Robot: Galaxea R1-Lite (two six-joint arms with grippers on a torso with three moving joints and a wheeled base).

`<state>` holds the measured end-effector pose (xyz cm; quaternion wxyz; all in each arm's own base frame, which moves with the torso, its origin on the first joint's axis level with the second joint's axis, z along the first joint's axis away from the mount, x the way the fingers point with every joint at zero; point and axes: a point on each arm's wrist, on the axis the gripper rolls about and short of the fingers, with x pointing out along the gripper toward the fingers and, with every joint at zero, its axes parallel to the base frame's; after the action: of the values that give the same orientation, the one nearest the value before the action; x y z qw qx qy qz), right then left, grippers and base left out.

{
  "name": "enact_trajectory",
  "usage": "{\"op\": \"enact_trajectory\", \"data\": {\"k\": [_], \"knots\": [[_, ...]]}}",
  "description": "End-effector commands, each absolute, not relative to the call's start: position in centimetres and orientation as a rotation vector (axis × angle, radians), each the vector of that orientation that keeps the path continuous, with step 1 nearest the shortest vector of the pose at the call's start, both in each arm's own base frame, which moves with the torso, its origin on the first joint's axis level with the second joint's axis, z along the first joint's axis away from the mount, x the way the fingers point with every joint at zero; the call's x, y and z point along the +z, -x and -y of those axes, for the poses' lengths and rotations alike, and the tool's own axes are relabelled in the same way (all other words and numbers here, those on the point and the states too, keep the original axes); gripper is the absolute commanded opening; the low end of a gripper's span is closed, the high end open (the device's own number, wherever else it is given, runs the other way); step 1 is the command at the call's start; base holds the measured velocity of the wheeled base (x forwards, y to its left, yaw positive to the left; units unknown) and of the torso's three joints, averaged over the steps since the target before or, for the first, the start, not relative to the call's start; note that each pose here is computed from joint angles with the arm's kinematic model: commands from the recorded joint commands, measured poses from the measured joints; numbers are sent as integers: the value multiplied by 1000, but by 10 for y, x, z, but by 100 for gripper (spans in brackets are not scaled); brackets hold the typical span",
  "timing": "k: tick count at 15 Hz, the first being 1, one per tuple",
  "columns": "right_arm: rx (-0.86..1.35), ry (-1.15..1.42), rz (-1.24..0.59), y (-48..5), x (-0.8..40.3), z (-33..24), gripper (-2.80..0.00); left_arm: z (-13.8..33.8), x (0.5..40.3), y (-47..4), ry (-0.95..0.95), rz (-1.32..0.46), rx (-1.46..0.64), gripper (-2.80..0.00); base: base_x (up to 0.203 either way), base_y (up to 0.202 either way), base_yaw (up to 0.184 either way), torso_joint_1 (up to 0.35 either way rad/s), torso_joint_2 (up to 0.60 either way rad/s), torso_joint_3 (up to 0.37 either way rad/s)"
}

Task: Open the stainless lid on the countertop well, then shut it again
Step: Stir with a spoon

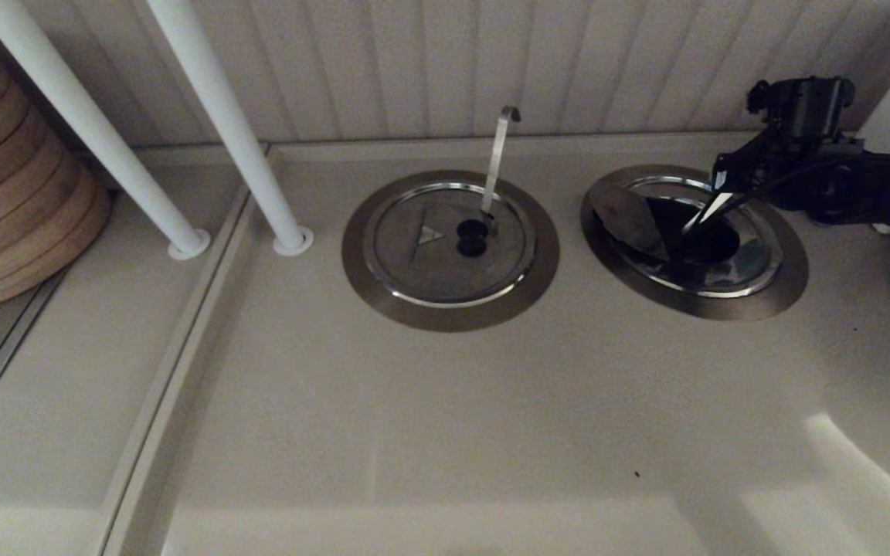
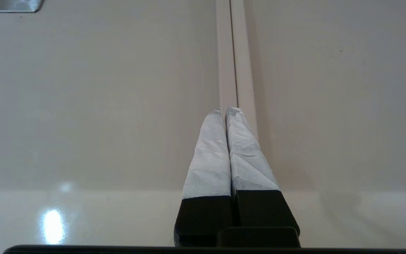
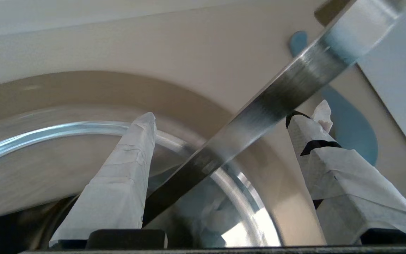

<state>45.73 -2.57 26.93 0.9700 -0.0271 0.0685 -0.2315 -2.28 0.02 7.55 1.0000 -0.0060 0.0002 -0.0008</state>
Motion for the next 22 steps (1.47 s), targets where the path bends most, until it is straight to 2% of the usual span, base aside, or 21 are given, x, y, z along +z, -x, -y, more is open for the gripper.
{"op": "enact_trajectory", "data": {"k": [1, 4, 5, 13, 22], "knots": [[-472, 83, -186, -473, 242, 29, 0, 0, 76, 23, 12, -2, -2, -280, 0, 0, 0, 0, 0, 0], [-469, 94, -192, -477, 237, 29, 0, 0, 76, 23, 12, -2, -2, -280, 0, 0, 0, 0, 0, 0], [-470, 89, -179, -477, 238, 29, -280, 0, 76, 23, 12, -2, -2, -280, 0, 0, 0, 0, 0, 0], [-440, 28, -2, -473, 263, 14, -280, 0, 76, 23, 12, -2, -2, -280, 0, 0, 0, 0, 0, 0], [-389, -38, 105, -398, 331, -1, -280, 0, 76, 23, 12, -2, -2, -280, 0, 0, 0, 0, 0, 0]]}}
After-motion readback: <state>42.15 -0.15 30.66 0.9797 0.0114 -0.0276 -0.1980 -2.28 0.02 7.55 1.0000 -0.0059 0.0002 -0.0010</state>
